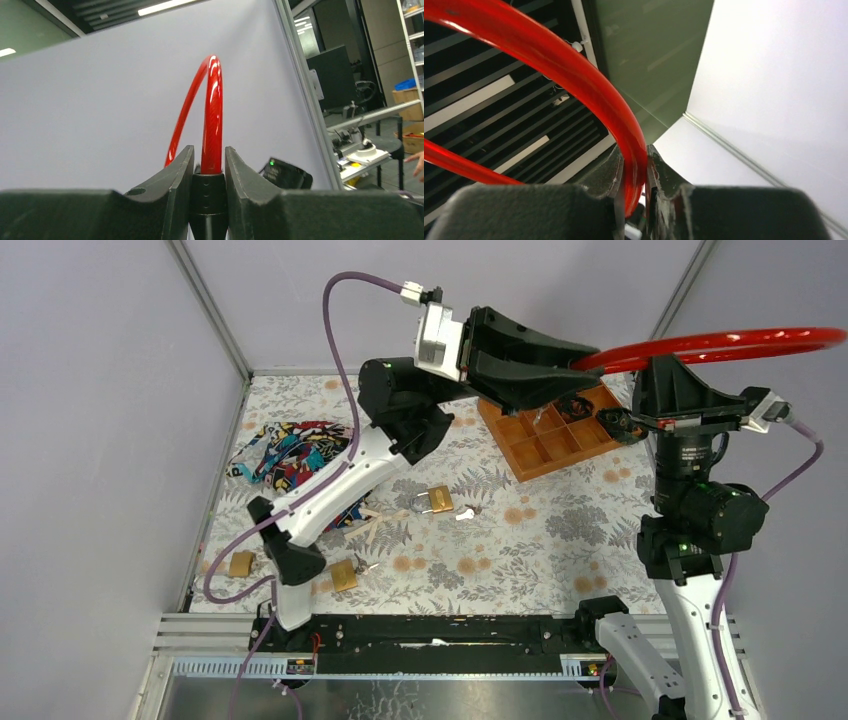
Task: Lock with the key
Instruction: Lock the lock.
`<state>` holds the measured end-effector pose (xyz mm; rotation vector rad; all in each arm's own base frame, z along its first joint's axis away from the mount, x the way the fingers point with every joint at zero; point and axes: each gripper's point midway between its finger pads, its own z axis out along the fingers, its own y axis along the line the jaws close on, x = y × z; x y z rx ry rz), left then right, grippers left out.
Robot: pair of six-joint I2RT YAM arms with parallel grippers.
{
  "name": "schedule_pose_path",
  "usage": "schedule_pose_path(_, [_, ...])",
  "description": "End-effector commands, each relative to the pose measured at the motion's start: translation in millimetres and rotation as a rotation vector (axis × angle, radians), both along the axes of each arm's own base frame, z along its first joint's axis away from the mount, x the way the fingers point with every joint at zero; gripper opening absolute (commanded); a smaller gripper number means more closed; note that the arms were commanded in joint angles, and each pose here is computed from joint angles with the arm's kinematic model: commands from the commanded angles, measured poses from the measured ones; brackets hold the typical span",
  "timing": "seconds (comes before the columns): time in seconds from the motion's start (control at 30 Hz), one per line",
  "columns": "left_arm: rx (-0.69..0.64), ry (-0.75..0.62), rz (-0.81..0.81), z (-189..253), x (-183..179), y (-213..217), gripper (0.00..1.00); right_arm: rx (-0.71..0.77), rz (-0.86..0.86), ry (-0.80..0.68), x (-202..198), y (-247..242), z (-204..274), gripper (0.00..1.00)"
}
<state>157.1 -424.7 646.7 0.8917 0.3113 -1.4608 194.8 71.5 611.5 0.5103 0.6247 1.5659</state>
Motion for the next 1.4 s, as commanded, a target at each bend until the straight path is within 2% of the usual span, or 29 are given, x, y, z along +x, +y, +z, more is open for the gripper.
schedule_pose_path(0.0, [-0.135, 0.012, 0.043, 35, 11, 3, 0.00, -0.060, 0.109, 0.022, -8, 19, 4, 0.00])
schedule_pose_path(0.1, [-0.154, 0.007, 0.032, 39, 9, 2, 0.00, -0.132, 0.145, 0.004, -10, 32, 15, 0.00])
schedule_pose_path(0.33, [-0.035, 0.089, 0.041, -3, 27, -26, 0.00, -0.188, 0.210, -0.085, -29, 45, 36, 0.00])
schedule_pose_path(0.43, [-0.016, 0.109, 0.067, -13, 36, -33, 0.00, -0.211, 0.225, -0.078, -30, 49, 37, 0.00])
schedule_pose_path(0.57, [0.013, 0.131, 0.065, -20, 40, -39, 0.00, -0.268, 0.182, -0.052, -28, 51, 35, 0.06])
schedule_pose_path(0.63, [0.049, 0.146, 0.064, -31, 42, -44, 0.00, -0.303, 0.163, -0.052, -28, 52, 35, 0.00])
schedule_pose_path(0.7, [0.088, 0.163, 0.083, -46, 47, -49, 0.00, -0.350, 0.135, -0.036, -28, 54, 34, 0.00])
schedule_pose_path(0.8, [0.151, 0.168, 0.128, -74, 55, -56, 0.09, -0.430, 0.048, -0.003, -26, 51, 30, 0.00])
schedule_pose_path(0.97, [0.214, 0.195, 0.263, -114, 76, -57, 0.11, -0.518, -0.055, 0.032, -27, 44, 25, 0.00])
schedule_pose_path(1.1, [0.245, 0.209, 0.298, -127, 80, -55, 0.13, -0.567, -0.039, 0.017, -30, 51, 24, 0.00])
schedule_pose_path(1.17, [0.276, 0.242, 0.301, -135, 83, -55, 0.16, -0.600, -0.040, 0.001, -33, 53, 27, 0.00])
schedule_pose_path(1.27, [0.303, 0.340, 0.334, -144, 95, -53, 0.26, -0.641, -0.031, -0.036, -41, 58, 31, 0.00])
schedule_pose_path(1.37, [0.311, 0.431, 0.370, -147, 108, -52, 0.28, -0.652, -0.011, -0.058, -47, 61, 34, 0.00])
